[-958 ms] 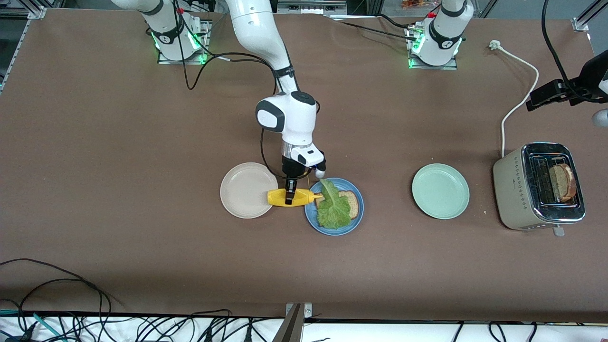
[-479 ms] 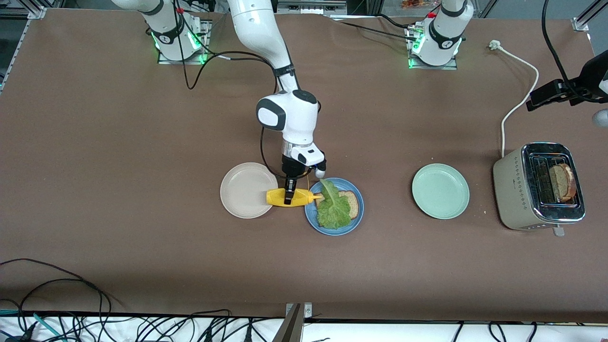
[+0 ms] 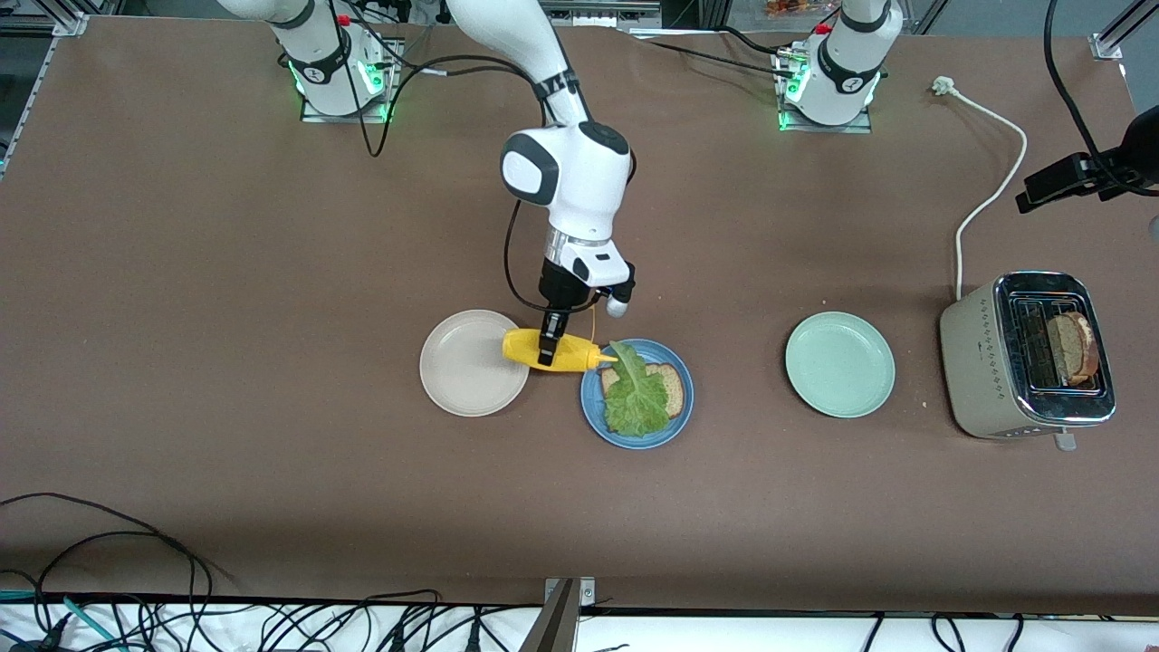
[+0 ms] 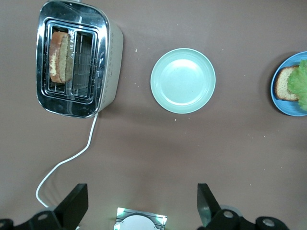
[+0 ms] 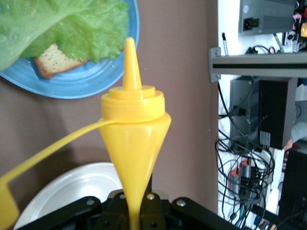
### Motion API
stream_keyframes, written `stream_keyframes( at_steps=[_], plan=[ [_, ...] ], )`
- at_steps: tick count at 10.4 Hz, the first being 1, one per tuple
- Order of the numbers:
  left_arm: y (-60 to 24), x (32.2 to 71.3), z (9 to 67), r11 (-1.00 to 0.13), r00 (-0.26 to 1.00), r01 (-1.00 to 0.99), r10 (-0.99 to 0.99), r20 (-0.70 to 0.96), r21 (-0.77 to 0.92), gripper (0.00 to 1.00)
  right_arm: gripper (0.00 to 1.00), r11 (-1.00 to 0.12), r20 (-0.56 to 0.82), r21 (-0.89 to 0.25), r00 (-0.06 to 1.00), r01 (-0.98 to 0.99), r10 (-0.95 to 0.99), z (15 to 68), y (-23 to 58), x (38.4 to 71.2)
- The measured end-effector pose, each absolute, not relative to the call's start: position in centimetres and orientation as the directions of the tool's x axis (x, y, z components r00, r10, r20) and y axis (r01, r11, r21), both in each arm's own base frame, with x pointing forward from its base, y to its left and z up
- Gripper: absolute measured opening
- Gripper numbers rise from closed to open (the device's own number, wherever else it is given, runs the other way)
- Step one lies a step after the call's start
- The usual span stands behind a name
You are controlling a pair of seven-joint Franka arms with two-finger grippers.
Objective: Make sandwich in blue plate with both arms
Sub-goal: 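Carry the bottle back with the right gripper while the left gripper reaches the toaster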
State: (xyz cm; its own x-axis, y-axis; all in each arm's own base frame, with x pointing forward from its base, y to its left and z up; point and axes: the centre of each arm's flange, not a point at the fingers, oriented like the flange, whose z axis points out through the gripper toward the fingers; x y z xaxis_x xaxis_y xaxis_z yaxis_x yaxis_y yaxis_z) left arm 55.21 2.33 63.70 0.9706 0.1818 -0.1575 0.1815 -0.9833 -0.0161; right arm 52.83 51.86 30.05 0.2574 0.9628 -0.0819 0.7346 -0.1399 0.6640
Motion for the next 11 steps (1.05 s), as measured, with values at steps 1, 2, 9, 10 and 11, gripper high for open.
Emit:
stream_keyframes(
  at_steps=[1, 2, 9, 10, 11],
  plan=[
    [2.9, 55.3, 63.5, -0.981, 0.968, 0.191, 0.191, -0.161, -0.017, 1.00, 0.04, -0.174, -0.069, 0.645, 0.283, 0.744, 0.957, 32.7, 51.1, 53.1],
    [3.4, 55.5, 63.1, -0.979, 0.965, 0.201, 0.201, -0.168, -0.018, 1.00, 0.04, -0.198, -0.062, 0.618, 0.298, 0.761, 0.953, 35.7, 50.0, 53.6],
    [6.9, 58.0, 57.7, -0.966, 0.936, 0.256, 0.256, -0.243, -0.034, 1.00, 0.04, -0.437, 0.094, 0.328, 0.432, 0.837, 0.897, 55.7, 34.9, 55.3],
    [7.6, 58.3, 57.2, -0.963, 0.932, 0.268, 0.268, -0.244, -0.035, 1.00, 0.04, -0.438, 0.119, 0.296, 0.422, 0.849, 0.899, 57.1, 31.5, 55.8],
    [8.4, 58.5, 56.7, -0.959, 0.929, 0.280, 0.280, -0.243, -0.036, 1.00, 0.04, -0.439, 0.140, 0.265, 0.416, 0.859, 0.899, 57.8, 28.0, 56.3]
  ],
)
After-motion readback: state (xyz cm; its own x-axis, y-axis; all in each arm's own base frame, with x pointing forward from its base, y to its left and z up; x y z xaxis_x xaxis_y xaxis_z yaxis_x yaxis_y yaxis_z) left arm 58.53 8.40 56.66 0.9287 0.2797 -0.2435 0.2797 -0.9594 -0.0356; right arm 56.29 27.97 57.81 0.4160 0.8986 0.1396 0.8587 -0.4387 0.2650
